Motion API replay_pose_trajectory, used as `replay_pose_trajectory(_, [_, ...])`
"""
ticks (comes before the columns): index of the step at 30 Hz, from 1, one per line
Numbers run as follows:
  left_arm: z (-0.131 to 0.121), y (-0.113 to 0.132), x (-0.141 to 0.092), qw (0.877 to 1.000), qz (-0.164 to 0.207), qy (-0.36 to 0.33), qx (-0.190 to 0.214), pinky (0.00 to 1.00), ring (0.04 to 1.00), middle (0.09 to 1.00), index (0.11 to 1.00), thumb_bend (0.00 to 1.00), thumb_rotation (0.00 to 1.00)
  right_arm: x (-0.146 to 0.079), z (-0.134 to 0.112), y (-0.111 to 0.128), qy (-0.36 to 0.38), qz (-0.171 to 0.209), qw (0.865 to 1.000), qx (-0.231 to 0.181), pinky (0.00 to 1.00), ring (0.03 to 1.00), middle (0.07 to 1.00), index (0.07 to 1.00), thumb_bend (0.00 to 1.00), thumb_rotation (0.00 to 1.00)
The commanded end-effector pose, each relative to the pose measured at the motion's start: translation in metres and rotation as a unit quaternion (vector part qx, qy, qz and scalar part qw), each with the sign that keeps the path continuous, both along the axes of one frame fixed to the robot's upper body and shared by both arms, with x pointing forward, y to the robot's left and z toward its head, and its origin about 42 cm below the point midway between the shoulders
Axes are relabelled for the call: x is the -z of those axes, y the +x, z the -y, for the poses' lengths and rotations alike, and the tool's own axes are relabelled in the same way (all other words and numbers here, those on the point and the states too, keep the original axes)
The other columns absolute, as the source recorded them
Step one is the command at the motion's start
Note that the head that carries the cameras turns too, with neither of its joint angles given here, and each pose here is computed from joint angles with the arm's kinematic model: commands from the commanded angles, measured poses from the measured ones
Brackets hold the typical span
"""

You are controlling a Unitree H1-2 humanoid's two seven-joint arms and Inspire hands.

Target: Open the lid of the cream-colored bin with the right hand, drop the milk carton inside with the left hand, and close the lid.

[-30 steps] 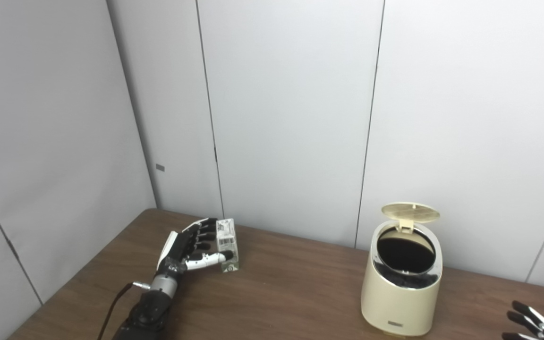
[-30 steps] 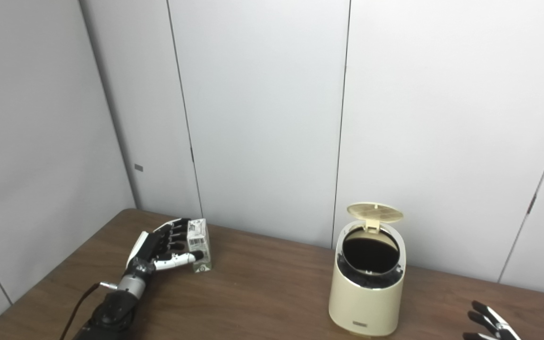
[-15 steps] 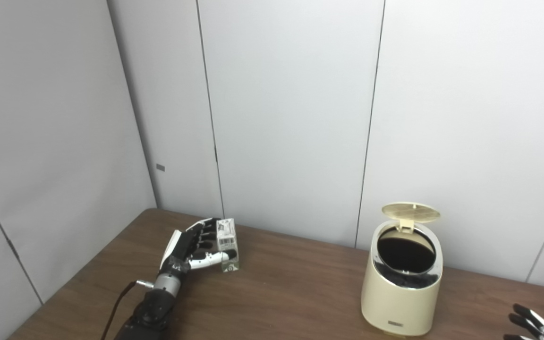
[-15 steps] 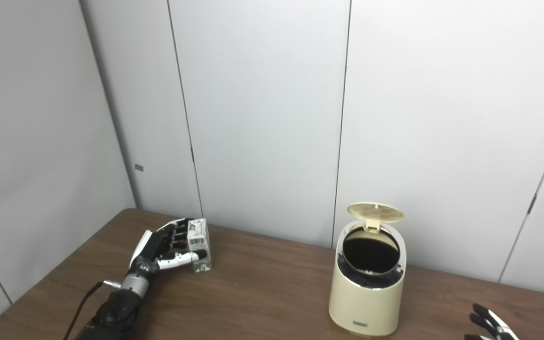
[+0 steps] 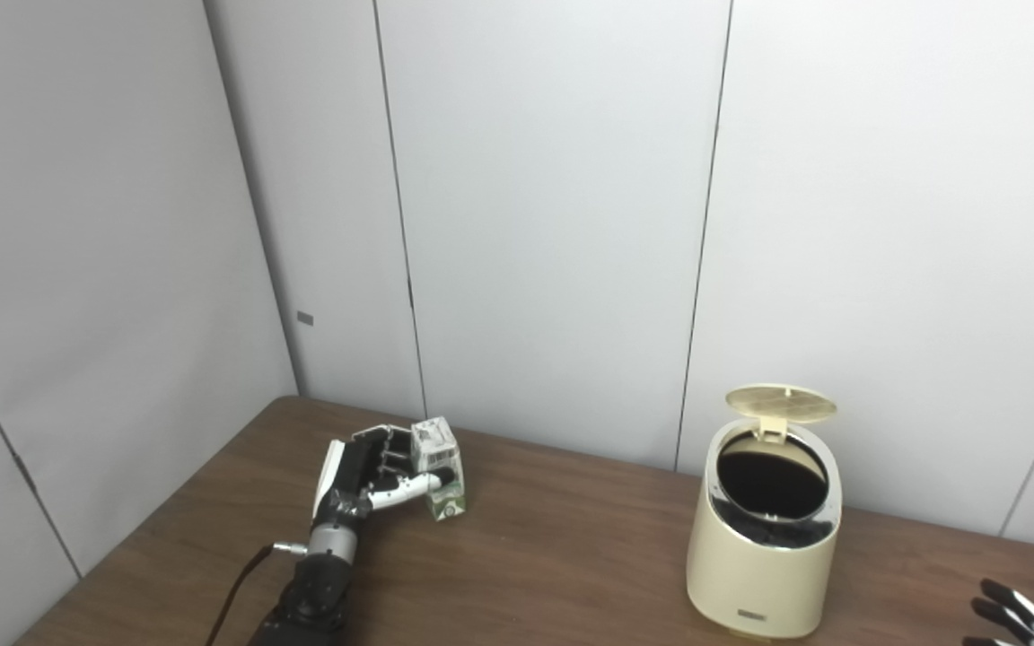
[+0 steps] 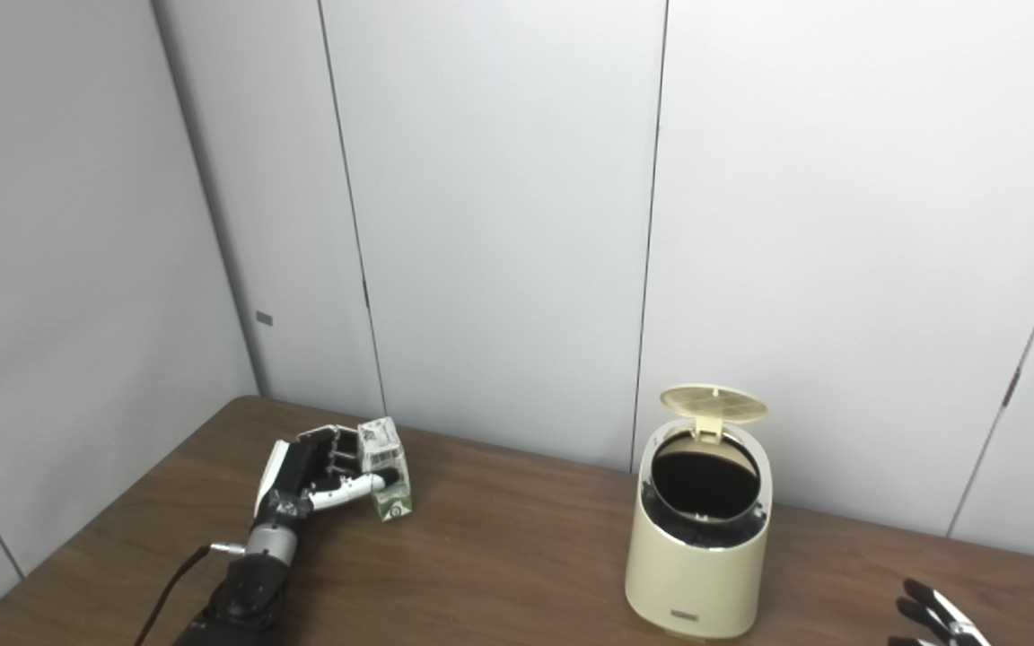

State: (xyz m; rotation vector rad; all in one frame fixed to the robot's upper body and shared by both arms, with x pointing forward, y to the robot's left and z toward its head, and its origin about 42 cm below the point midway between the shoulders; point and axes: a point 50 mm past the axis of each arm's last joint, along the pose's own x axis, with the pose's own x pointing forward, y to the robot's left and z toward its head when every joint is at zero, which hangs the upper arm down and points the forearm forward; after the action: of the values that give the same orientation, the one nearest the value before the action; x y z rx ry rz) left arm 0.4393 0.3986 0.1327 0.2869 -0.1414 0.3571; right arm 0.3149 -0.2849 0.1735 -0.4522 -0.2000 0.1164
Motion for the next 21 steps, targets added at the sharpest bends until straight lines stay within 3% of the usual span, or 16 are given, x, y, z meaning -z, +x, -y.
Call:
replay_pose_trajectory(1, [-0.003, 0.019, -0.038, 0.998, 0.065, 0.004, -0.008, 0.43, 0.504, 0.557, 0.493, 0.51, 0.06, -0.019, 0.003, 0.001, -0.005, 0.035, 0.999, -0.003, 0.54, 0.764, 0.874, 0.894, 0.9, 0.47])
replay_pose_trajectory(5, [0.002, 0.02, -0.037, 0.998, 0.067, 0.013, -0.013, 0.4, 0.477, 0.485, 0.501, 0.52, 0.01, -0.019, 0.003, 0.0, -0.008, 0.033, 0.999, 0.001, 0.53, 0.759, 0.868, 0.887, 0.91, 0.48])
replay_pose_trajectory(10, [0.011, 0.019, -0.04, 0.996, 0.08, 0.022, -0.011, 0.38, 0.454, 0.471, 0.5, 0.52, 0.0, -0.018, 0.001, -0.001, -0.007, 0.035, 0.999, 0.002, 0.53, 0.748, 0.863, 0.881, 0.9, 0.49])
replay_pose_trajectory(21, [0.038, 0.001, -0.067, 0.988, 0.152, 0.026, 0.021, 0.36, 0.431, 0.472, 0.502, 0.52, 0.0, -0.014, -0.003, 0.005, -0.001, 0.037, 0.999, 0.003, 0.59, 0.777, 0.884, 0.899, 0.86, 0.44])
